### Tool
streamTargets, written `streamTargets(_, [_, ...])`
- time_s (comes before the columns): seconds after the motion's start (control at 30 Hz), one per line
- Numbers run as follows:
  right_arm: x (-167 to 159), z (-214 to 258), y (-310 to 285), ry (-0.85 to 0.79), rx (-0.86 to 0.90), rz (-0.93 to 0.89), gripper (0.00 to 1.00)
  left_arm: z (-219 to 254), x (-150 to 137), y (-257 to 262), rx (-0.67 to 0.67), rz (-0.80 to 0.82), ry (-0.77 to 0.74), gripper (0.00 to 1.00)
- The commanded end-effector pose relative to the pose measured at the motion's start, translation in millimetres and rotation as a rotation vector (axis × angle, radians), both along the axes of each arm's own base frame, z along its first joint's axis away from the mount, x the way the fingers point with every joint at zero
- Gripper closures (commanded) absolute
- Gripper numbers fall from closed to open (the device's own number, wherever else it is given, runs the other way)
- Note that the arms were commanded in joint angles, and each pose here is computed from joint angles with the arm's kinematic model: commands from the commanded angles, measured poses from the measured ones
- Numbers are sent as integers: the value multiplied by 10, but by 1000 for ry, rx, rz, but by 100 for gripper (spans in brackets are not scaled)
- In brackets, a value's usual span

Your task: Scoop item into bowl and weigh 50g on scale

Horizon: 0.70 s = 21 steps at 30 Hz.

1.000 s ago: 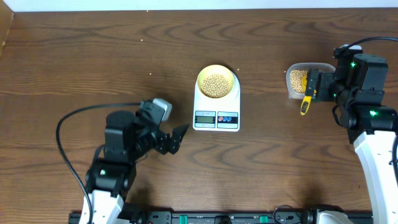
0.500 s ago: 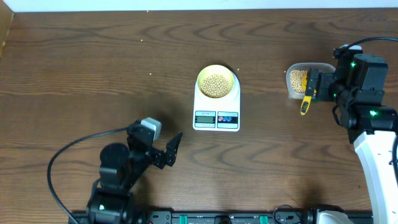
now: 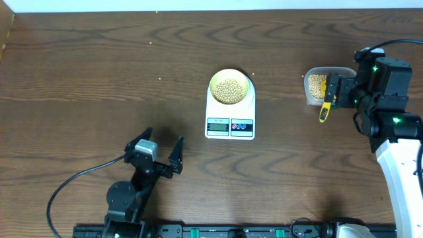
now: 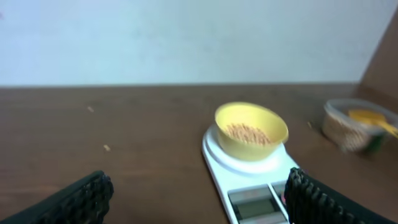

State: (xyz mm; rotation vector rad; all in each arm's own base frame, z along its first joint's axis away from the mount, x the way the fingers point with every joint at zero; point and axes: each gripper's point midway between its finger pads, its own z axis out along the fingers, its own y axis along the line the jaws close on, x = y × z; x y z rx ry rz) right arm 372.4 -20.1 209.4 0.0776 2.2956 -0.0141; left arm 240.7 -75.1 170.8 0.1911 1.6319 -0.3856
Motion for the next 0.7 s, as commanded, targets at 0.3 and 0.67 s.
streamTargets(0.3, [4,2,18,1,-11,11,1,112,0,228,-94,122,-64,10])
streamTargets(0.67, [4,2,18,1,-11,11,1,-220,16,364,-208,216,105,10])
